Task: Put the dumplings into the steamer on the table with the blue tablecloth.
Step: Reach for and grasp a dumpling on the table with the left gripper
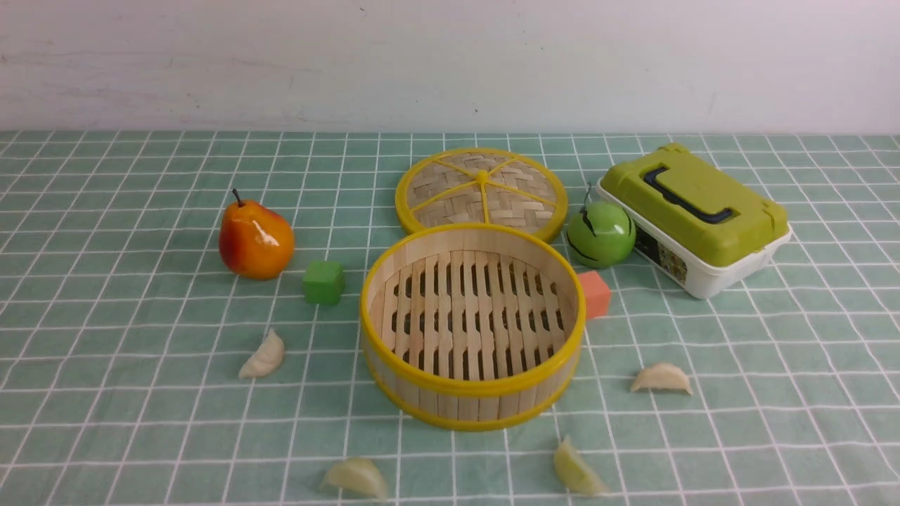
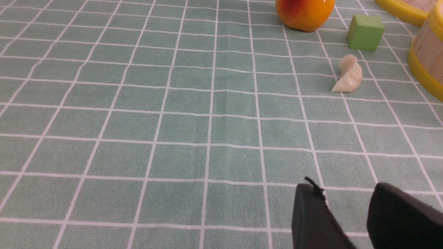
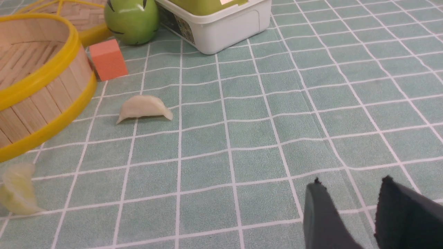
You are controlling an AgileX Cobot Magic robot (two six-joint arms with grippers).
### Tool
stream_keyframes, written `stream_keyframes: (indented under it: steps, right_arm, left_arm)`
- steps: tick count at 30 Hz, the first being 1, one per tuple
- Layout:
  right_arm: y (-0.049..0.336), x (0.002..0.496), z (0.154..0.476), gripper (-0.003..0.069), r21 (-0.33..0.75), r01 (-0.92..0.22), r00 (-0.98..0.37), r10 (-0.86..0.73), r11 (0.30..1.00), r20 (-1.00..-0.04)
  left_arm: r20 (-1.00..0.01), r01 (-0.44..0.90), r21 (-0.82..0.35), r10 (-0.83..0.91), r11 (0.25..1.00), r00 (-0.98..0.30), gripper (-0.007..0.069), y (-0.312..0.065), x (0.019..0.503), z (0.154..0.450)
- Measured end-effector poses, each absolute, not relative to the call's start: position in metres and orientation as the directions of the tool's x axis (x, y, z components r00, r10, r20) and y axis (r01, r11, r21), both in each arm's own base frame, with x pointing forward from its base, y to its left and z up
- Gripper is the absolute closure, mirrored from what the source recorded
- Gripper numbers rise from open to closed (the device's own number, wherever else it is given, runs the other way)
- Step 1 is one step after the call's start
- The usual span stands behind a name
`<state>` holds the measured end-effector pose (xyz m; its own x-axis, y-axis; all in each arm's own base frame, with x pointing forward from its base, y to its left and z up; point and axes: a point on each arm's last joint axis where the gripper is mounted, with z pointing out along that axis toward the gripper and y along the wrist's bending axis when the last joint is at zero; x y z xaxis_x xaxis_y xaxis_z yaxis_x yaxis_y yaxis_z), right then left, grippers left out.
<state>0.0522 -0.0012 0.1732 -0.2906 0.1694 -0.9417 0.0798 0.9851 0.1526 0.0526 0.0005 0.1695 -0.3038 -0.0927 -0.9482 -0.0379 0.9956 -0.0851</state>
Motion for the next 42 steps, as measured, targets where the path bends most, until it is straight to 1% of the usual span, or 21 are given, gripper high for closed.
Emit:
stream_keyframes:
  steps: [28,34,42]
  right_arm:
    - [-0.0012,0.0522,0.1732,0.0419,0.152,0.08,-0.291,0.168,0.985,-0.942]
    - [-0.0028,0.0522,0.1734,0.0419,0.105,0.084,-0.29,0.125,0.991,-0.949]
    - [-0.003,0.0523,0.1737,0.0419,0.1,0.084,-0.287,0.12,0.991,-0.951]
  left_arm:
    - [-0.947,-0.038,-0.085,-0.093,0.996,-0.309,0.0388,0.0005,0.0525,0.169]
    - [-0.946,-0.038,-0.085,-0.093,0.996,-0.31,0.0388,0.0005,0.0524,0.1689]
    - [-0.946,-0.038,-0.085,-0.093,0.996,-0.31,0.0388,0.0005,0.0524,0.1689]
